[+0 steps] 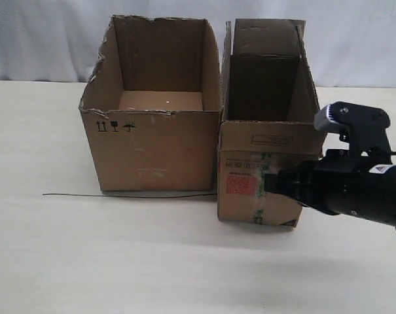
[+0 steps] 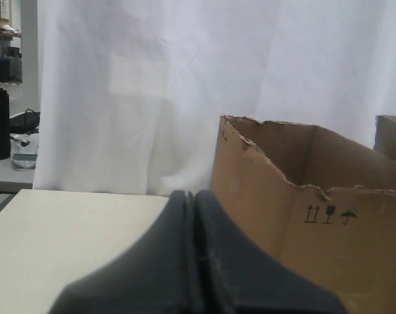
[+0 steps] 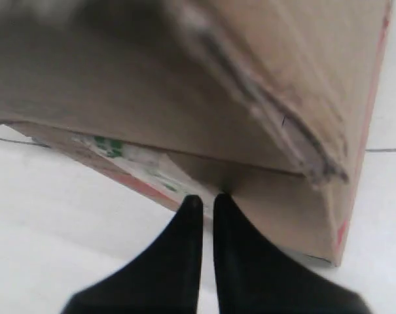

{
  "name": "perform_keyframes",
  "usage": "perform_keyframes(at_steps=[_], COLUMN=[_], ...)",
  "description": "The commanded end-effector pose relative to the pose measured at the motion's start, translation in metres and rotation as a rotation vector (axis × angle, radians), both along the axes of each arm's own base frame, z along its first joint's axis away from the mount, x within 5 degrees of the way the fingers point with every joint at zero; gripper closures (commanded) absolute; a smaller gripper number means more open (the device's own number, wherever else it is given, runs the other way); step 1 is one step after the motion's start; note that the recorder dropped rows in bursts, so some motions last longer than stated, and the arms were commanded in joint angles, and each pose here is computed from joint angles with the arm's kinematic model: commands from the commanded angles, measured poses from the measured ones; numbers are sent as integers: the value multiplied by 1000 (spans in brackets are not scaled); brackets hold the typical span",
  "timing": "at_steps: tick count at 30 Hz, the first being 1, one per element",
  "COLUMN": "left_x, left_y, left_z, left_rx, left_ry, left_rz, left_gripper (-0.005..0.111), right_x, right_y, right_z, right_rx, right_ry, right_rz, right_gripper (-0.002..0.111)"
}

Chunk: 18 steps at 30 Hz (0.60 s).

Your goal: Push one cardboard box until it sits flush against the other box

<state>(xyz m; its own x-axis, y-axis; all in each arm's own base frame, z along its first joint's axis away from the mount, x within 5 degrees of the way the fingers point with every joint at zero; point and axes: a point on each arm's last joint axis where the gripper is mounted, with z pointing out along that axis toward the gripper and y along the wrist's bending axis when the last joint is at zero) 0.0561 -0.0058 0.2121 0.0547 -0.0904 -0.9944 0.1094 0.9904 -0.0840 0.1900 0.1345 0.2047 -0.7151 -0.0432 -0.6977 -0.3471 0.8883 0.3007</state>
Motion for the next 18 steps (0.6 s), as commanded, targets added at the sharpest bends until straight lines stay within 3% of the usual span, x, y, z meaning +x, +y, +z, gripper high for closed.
perform_keyframes(at_steps=[1, 18], left_x=[0, 0], left_y=[-1, -1], left_z=[0, 0], left_rx=[-11, -11], left_ry=[-6, -6], left_rz=[-11, -11], left_gripper=[107, 107], right_x=[13, 44], right_y=[8, 22], right_z=[-1, -5], right_rx=[-25, -64], right_ry=[-17, -74], right_rz=[7, -32], right_gripper=[103, 103])
